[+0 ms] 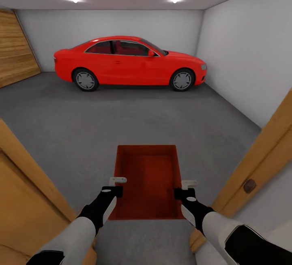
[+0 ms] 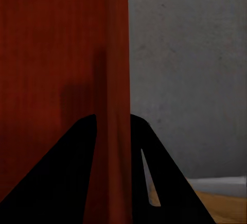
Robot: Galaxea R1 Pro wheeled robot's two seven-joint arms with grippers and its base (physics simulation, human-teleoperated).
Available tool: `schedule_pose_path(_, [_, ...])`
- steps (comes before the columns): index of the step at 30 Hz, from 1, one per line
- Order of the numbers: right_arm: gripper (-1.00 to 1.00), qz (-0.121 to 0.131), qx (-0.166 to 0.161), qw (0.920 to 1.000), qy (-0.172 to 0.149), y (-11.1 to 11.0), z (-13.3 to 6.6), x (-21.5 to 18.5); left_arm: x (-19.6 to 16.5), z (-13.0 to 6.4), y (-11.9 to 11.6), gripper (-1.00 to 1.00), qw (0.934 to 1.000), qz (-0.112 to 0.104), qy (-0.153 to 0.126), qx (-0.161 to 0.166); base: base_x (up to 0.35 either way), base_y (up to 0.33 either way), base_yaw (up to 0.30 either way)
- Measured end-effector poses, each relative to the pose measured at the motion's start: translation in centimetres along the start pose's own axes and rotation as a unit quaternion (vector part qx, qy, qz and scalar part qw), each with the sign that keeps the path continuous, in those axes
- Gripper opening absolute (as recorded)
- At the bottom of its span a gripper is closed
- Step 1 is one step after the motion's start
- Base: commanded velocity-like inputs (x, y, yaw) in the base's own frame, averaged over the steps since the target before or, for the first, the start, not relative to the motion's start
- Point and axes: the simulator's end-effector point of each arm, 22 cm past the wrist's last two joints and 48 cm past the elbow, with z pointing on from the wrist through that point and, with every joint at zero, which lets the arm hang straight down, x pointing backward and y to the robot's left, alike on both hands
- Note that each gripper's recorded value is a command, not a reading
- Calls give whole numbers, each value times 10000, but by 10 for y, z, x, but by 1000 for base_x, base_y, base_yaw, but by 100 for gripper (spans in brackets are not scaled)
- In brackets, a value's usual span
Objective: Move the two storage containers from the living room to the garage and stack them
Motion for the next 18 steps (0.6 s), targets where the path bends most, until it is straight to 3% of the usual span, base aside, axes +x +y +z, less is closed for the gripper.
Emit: schedule_pose_path(18, [-100, -1, 0, 10000, -1, 0, 0, 0, 0, 0, 0, -100, 10000, -2, 0, 1, 323, 0, 0])
